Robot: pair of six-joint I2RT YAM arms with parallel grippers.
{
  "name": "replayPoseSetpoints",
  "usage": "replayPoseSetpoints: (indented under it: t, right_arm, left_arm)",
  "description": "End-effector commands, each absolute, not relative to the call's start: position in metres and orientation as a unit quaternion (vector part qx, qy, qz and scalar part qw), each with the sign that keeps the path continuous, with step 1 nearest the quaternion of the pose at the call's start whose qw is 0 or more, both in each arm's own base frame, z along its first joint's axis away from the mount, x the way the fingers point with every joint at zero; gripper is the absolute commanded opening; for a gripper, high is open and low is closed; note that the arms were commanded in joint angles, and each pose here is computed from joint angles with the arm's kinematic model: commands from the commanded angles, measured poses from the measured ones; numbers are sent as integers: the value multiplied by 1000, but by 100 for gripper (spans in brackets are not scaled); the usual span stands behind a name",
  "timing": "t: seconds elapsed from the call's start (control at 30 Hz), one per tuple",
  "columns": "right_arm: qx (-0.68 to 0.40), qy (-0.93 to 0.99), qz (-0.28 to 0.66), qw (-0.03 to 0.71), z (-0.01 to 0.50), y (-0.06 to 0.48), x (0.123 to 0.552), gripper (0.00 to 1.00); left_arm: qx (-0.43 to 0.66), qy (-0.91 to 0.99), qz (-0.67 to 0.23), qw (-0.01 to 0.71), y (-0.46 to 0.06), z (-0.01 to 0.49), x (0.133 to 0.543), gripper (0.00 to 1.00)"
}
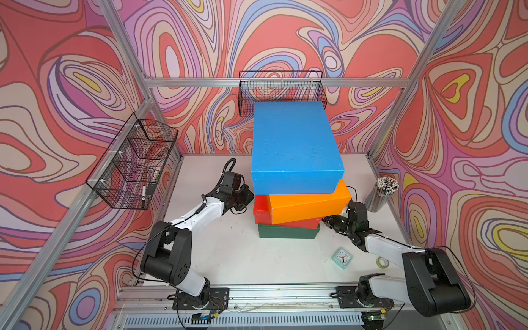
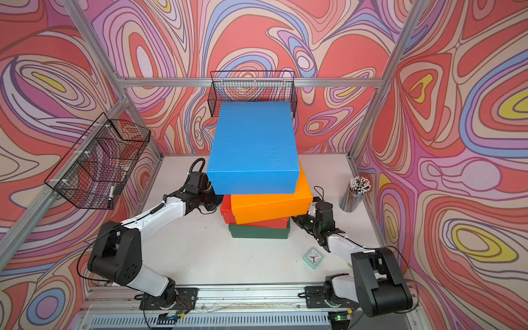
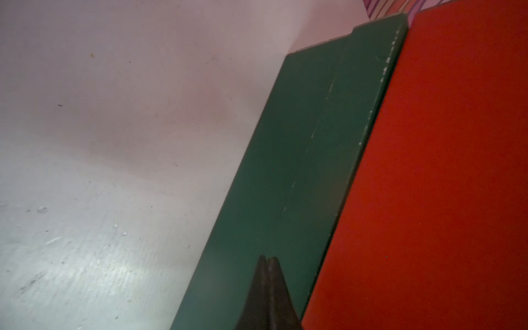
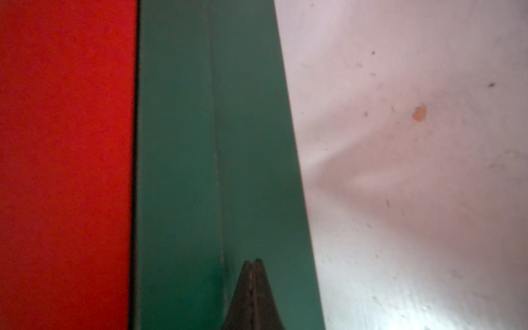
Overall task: Stack the shoeboxes
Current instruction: Move the shoeboxes to the center of the board.
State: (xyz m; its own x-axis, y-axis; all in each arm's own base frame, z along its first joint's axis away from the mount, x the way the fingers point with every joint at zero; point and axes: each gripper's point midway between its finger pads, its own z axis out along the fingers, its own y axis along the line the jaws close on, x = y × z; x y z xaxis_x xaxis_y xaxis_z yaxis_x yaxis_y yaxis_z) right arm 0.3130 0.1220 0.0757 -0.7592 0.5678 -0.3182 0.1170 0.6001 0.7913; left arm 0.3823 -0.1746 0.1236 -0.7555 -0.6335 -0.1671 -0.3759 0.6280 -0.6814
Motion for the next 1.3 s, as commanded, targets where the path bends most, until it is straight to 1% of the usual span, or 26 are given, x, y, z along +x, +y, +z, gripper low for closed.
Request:
replayPoseSetpoints:
  t: [0.0, 0.13, 0.23, 0.33, 0.4, 0.53, 0.67, 0.7, 0.9, 1.0, 1.23, 1.27]
  right_arm:
    - [195, 855, 371, 306, 88, 112, 332, 0]
    - [199, 854, 363, 315, 100, 91, 362, 0]
    - [196, 857, 366, 303, 97, 89, 386, 0]
    - [199, 858, 386, 273, 86, 102, 403, 0]
    - [186, 864, 387, 263, 79, 121, 409, 0]
    - [149, 879, 378, 249, 68, 161, 410, 0]
    - [154, 869, 399, 247, 68, 175, 409, 0]
    - [159, 872, 399, 234, 56, 178, 407, 0]
    - [137, 877, 400, 227, 56, 207, 398, 0]
    - [140, 879, 398, 223, 53, 213, 393, 0]
    - [141, 886, 384, 218, 47, 208, 383, 0]
    - [139, 886, 381, 225, 54, 206, 383, 0]
  left_arm:
    - [-289, 876, -319, 219, -162, 128, 389, 3]
    - [-290, 867, -343, 217, -158, 126, 404, 1]
    - [-291, 864, -353, 210, -161, 121, 412, 1]
    - [-292, 859, -373, 195, -170, 113, 420, 0]
    - [-293, 856, -385, 183, -176, 106, 423, 0]
    - [-297, 850, -402, 167, -183, 96, 424, 0]
    - [-297, 849, -402, 169, -181, 94, 419, 0]
    - [-297, 851, -399, 169, -179, 93, 416, 0]
    - [-302, 858, -380, 168, -170, 86, 397, 0]
    - [-305, 862, -371, 163, -166, 81, 386, 0]
    - [-313, 866, -350, 170, -152, 77, 364, 0]
    - [-311, 867, -349, 172, -151, 79, 363, 0]
